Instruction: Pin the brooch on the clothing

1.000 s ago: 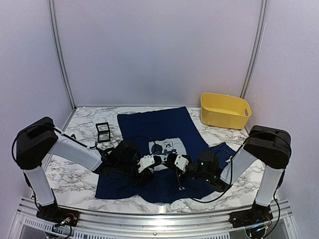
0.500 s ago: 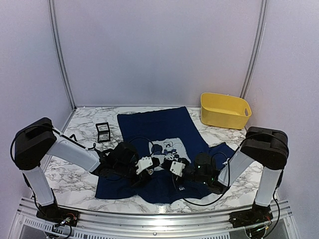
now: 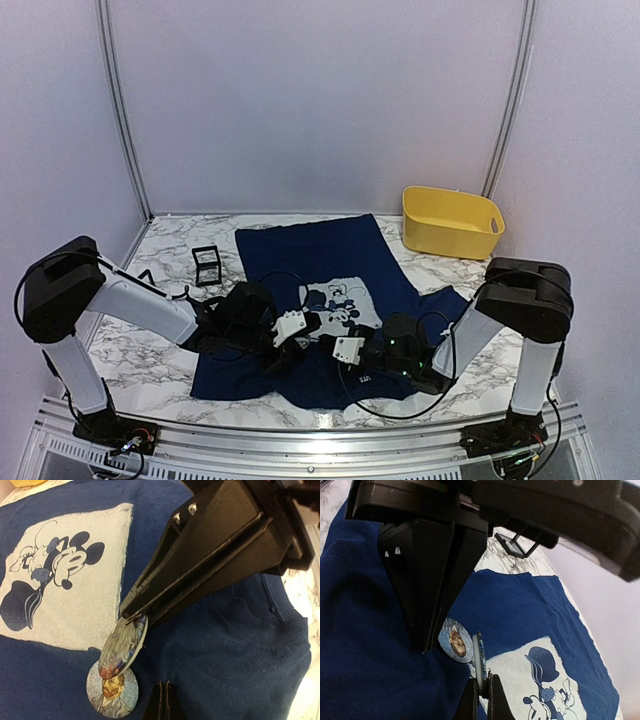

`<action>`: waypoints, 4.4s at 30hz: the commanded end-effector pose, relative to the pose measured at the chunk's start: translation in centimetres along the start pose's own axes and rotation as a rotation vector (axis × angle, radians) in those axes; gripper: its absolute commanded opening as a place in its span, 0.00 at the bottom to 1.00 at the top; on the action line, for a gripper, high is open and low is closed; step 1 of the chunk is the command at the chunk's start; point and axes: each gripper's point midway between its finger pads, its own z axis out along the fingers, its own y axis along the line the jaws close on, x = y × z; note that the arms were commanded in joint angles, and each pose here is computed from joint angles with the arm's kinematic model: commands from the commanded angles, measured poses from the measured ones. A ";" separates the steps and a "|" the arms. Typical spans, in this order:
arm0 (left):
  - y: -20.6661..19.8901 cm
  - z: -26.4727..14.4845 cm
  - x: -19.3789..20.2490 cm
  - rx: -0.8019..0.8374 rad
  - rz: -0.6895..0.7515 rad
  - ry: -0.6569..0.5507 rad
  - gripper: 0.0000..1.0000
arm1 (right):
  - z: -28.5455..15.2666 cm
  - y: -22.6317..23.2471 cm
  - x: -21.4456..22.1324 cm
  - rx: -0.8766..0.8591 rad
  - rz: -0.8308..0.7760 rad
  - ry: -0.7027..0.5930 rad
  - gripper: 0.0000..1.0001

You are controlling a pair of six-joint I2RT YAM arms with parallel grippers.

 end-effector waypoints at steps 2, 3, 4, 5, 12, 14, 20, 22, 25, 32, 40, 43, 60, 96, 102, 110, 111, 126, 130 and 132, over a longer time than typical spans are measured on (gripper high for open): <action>-0.3 -1.1 -3.0 0.016 0.005 -0.078 0.00 | 0.3 0.2 0.0 0.011 -0.050 0.006 0.00; -0.3 -1.1 -3.0 0.016 0.003 -0.079 0.00 | 0.4 0.4 0.0 0.008 -0.061 0.009 0.00; -0.2 -1.1 -3.1 0.016 0.001 -0.083 0.00 | 0.5 0.7 0.0 0.005 -0.073 0.012 0.00; -0.2 -1.2 -3.3 0.015 0.000 -0.088 0.00 | 0.6 1.0 0.0 0.004 -0.082 0.015 0.00; -0.1 -1.4 -3.4 0.005 -0.001 -0.097 0.00 | 0.2 1.9 -0.3 -0.004 -0.073 -0.003 0.00; -0.2 -1.4 -3.2 0.007 -0.005 -0.094 0.00 | 0.1 2.1 -0.4 -0.016 -0.068 -0.004 0.00; 0.1 -1.4 -3.2 -0.013 -0.007 -0.096 0.00 | -0.1 2.7 -0.6 -0.046 -0.053 -0.023 0.00; 0.3 -1.4 -3.1 -0.024 -0.009 -0.095 0.00 | -0.2 3.1 -1.2 -0.075 -0.031 -0.047 0.00; 0.5 -1.3 -2.7 -0.034 -0.010 -0.087 0.00 | -0.2 3.6 -2.2 -0.122 0.014 -0.083 0.00; 0.6 -1.5 -2.9 -0.041 -0.013 -0.095 0.00 | 0.0 4.7 -2.8 -0.197 0.056 -0.107 0.00; 1.1 -2.1 -2.4 -0.080 -0.002 -0.086 0.11 | -0.4 3.2 -3.3 -0.256 0.214 -0.169 0.00; 0.9 -2.5 -2.2 -0.080 0.021 -0.091 0.20 | -0.2 3.3 -2.4 -0.259 0.224 -0.144 0.00; 1.0 -1.9 -2.5 -0.091 0.109 -0.132 0.22 | -0.3 2.8 -3.4 -0.343 0.316 -0.210 0.00; -1.7 -4.7 -4.6 0.053 -0.025 -0.185 0.00 | -0.2 3.6 2.2 -0.323 0.438 0.046 0.00; -2.2 -5.0 -4.6 0.077 -0.039 -0.179 0.00 | 0.1 3.5 3.5 -0.320 0.463 0.106 0.00; -1.3 -4.5 -3.3 0.026 -0.011 -0.110 0.00 | -1.5 0.9 -1.5 -0.430 0.499 -0.040 0.92; -1.2 -4.5 -3.3 0.023 -0.006 -0.106 0.00 | -1.7 0.8 -2.2 -0.451 0.490 -0.061 0.96; -1.0 -4.6 -3.5 0.013 0.022 -0.099 0.00 | 0.4 2.6 -3.9 -0.710 0.544 -0.112 0.37; -1.0 -4.6 -3.6 0.014 0.026 -0.100 0.00 | 0.2 3.2 -3.4 -0.718 0.550 -0.097 0.36; -1.0 -4.7 -3.7 0.014 0.028 -0.102 0.00 | 0.2 3.2 -3.2 -0.716 0.554 -0.093 0.31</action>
